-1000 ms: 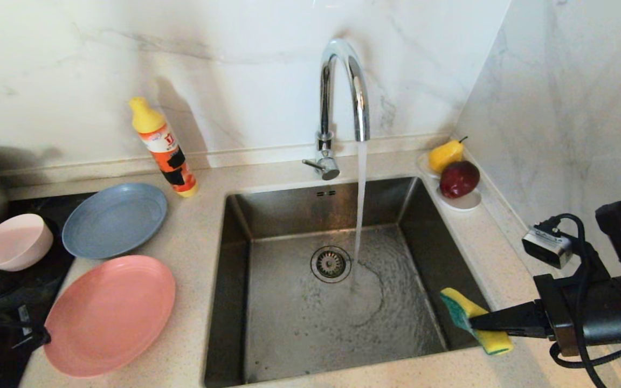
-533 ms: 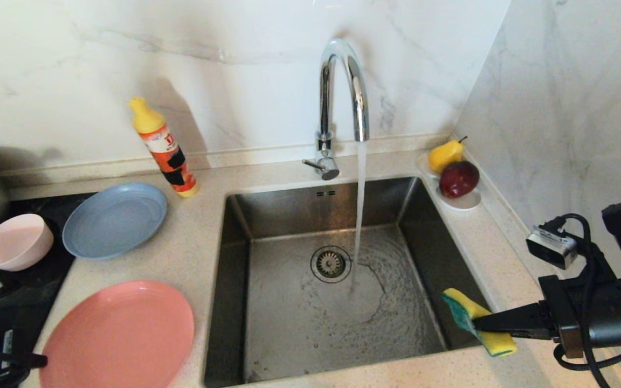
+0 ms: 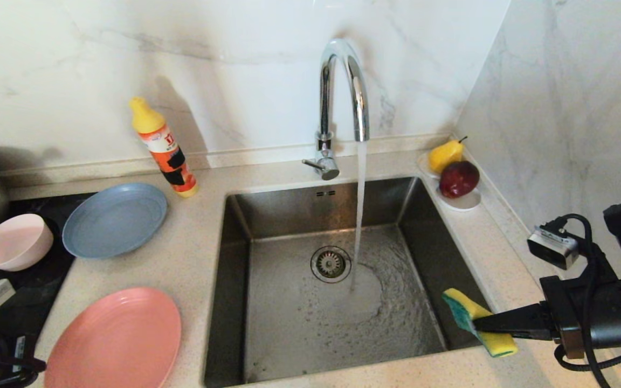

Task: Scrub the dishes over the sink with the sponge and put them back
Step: Wash the plate

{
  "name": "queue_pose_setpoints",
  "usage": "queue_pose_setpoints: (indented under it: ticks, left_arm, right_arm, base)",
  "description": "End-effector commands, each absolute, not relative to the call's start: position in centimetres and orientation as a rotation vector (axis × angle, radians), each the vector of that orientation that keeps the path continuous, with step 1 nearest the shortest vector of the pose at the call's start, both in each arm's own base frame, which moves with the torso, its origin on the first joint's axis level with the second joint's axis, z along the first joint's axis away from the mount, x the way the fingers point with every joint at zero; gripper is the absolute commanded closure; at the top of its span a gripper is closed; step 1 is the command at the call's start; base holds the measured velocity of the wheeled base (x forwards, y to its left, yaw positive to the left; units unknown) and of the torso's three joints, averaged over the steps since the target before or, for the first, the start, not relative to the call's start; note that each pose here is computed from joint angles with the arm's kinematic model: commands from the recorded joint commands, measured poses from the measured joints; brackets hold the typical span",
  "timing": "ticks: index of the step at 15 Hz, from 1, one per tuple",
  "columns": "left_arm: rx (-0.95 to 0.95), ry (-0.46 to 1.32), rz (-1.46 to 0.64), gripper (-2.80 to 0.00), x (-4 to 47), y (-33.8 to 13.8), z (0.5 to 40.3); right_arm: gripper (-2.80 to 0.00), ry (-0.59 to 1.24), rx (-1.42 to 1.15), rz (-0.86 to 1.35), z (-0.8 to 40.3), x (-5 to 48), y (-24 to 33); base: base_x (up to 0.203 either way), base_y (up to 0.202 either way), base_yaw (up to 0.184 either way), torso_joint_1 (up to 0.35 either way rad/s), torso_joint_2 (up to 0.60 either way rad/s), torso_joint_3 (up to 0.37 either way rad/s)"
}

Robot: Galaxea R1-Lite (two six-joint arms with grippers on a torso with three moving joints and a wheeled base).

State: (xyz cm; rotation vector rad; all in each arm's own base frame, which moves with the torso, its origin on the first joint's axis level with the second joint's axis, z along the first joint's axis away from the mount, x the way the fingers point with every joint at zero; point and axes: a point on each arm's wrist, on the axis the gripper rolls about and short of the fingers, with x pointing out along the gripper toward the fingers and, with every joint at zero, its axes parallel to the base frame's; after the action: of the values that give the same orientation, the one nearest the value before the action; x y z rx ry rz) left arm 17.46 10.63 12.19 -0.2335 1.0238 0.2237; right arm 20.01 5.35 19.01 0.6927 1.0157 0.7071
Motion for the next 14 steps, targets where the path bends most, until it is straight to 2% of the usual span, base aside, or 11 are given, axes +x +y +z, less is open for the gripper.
queue_pose_setpoints:
  ticks: [1,4,7,14]
  left_arm:
    - [-0.260,1.036,0.225,-2.80,17.9,10.9,11.3]
    - [-0.330,1.021,0.218,-2.80,17.8,10.7,11.3]
    - [-0.477,0.979,0.173,-2.80,17.9,10.5,11.5]
    - [-0.424,0.849,0.183,-2.80,17.9,10.6,15.8]
  right_arm:
    - [0.00,1.030,0.699,0.706,18.8,20.2,5.4]
    - [0.00,1.029,0.698,0.707,18.7,20.3,5.4]
    - [0.00,1.029,0.698,0.707,18.7,20.3,5.4]
    - [0.00,1.035,0.699,0.704,18.6,20.3,5.4]
  base:
    - [0.000,0.000,0.000,0.000,0.00,0.000]
    - [0.000,0.000,0.000,0.000,0.00,0.000]
    - [0.000,0.000,0.000,0.000,0.00,0.000]
    - [0.000,0.000,0.000,0.000,0.00,0.000]
